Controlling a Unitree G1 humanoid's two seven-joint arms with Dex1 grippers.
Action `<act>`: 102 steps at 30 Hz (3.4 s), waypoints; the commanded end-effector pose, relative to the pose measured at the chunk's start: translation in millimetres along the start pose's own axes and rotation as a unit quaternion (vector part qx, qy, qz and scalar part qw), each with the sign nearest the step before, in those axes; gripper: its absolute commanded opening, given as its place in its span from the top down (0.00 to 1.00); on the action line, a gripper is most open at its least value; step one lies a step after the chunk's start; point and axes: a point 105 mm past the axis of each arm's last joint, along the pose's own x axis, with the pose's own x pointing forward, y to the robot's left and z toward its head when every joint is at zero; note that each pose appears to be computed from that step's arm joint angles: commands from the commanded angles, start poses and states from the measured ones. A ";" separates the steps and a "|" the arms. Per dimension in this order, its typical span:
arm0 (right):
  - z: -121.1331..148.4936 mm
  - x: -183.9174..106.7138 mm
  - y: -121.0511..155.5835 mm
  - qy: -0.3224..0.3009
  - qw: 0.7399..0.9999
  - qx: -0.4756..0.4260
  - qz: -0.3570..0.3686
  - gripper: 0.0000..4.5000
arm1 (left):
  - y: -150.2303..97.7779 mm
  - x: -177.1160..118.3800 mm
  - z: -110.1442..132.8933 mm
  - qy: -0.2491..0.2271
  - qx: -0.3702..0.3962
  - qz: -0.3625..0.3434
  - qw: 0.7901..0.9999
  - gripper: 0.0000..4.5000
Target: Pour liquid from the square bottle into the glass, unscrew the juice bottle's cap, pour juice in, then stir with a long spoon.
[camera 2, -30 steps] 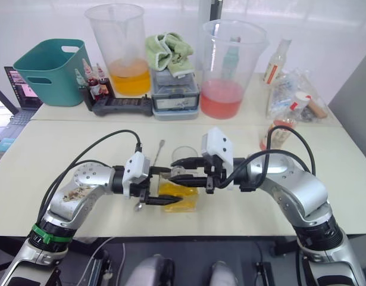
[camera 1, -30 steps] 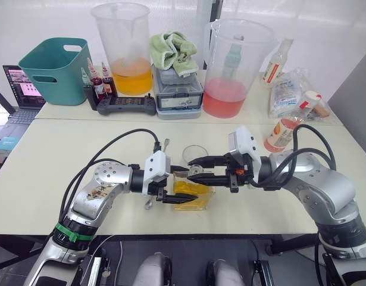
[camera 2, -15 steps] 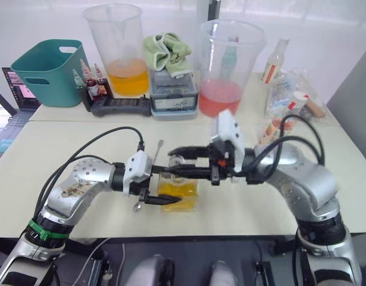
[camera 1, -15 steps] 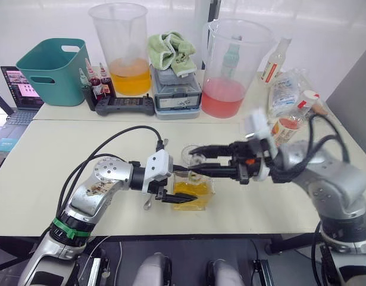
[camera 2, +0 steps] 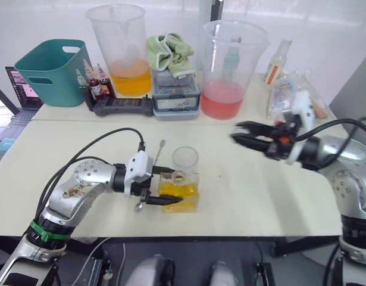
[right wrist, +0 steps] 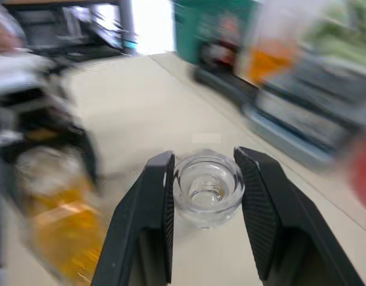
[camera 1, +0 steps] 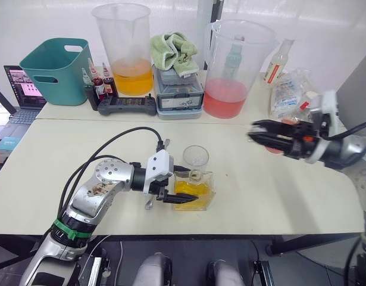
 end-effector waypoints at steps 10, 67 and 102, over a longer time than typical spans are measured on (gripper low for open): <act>-85.7 -108.3 -121.3 0.068 0.922 -0.011 -0.380 0.76 | -3.9 0.0 -7.9 0.010 -0.018 0.024 0.999 0.38; 18.8 -7.5 43.7 0.000 0.990 0.040 0.132 0.01 | -24.7 -10.6 4.4 -0.024 -0.032 0.037 0.999 0.38; 18.5 13.4 79.3 0.015 0.953 0.055 0.298 0.01 | 43.6 -155.4 47.1 0.000 -0.032 0.365 0.930 0.38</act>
